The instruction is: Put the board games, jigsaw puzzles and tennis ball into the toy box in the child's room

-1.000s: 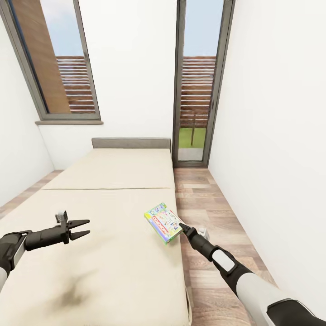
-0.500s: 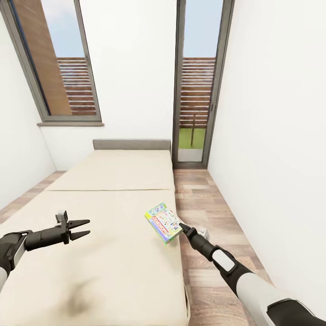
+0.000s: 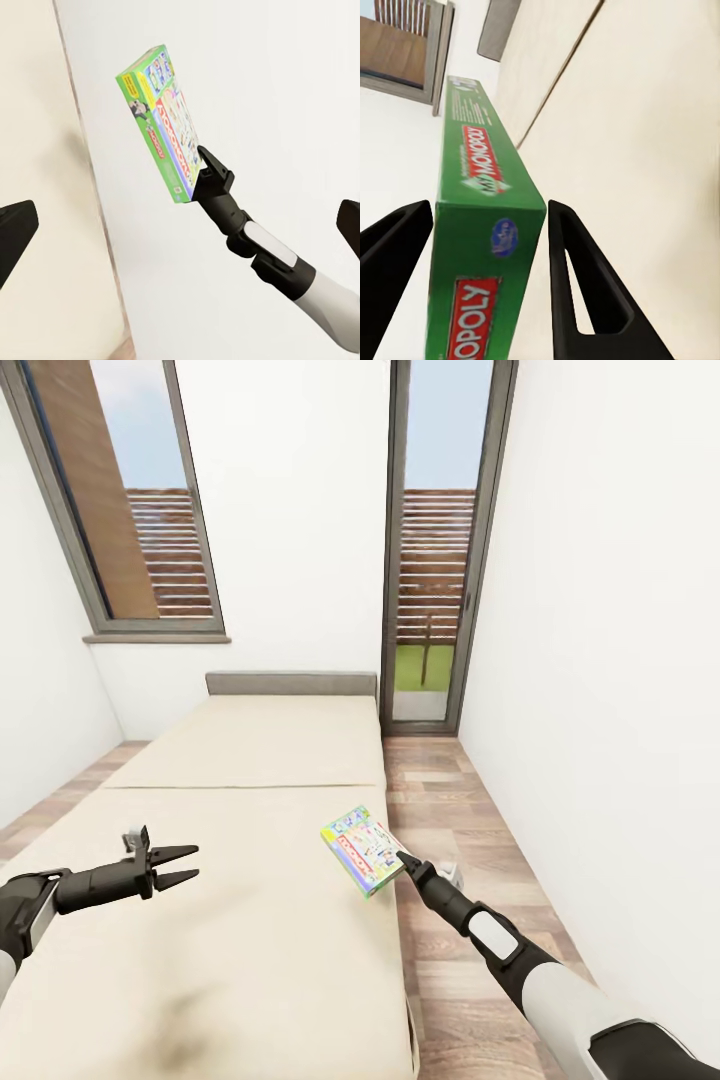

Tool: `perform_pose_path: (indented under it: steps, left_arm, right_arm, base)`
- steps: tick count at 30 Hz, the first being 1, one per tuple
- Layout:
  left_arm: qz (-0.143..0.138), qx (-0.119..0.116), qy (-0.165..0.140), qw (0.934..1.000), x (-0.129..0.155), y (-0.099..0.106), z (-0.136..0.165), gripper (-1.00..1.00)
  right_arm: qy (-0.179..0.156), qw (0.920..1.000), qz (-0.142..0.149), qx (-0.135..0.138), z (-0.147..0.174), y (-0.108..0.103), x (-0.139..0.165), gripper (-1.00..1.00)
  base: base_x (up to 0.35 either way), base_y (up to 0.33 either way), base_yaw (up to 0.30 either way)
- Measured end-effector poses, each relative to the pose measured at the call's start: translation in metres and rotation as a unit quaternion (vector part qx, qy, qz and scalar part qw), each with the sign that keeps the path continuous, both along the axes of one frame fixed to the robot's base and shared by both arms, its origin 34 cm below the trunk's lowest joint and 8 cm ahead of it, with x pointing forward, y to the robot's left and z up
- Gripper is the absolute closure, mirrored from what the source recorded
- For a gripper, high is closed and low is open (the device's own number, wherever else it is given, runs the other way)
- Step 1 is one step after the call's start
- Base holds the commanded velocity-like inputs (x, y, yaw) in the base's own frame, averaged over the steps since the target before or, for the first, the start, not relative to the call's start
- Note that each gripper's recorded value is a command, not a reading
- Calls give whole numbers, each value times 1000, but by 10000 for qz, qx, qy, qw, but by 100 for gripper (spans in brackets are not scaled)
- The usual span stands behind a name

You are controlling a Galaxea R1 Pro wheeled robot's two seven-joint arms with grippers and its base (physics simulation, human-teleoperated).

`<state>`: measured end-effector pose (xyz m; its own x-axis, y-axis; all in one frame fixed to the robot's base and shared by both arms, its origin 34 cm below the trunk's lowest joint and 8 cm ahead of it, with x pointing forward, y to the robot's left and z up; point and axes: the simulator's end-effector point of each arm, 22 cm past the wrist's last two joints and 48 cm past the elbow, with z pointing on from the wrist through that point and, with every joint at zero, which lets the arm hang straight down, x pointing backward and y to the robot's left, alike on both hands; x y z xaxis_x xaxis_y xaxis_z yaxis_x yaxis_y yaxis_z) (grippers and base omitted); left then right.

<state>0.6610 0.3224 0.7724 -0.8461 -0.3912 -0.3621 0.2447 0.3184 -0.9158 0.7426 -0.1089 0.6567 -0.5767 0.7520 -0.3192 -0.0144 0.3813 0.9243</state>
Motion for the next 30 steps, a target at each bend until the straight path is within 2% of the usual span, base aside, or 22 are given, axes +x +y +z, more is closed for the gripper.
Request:
perform_pose_path:
  steps: [10,18,30]
  left_arm:
    - [-4,13,3,10000,3,0,19,-100]
    - [-3,19,-8,10000,5,-1,34,-100]
    - [-8,26,-6,10000,8,-1,57,-100]
  right_arm:
    - [-123,9997,-180,-78,23,-8,8,100]
    - [-46,9997,-180,-138,34,-12,10,100]
    - [-181,9997,-149,-36,64,-11,13,100]
  base:
    - [0,0,0]
    - [0,0,0]
    - [0,0,0]
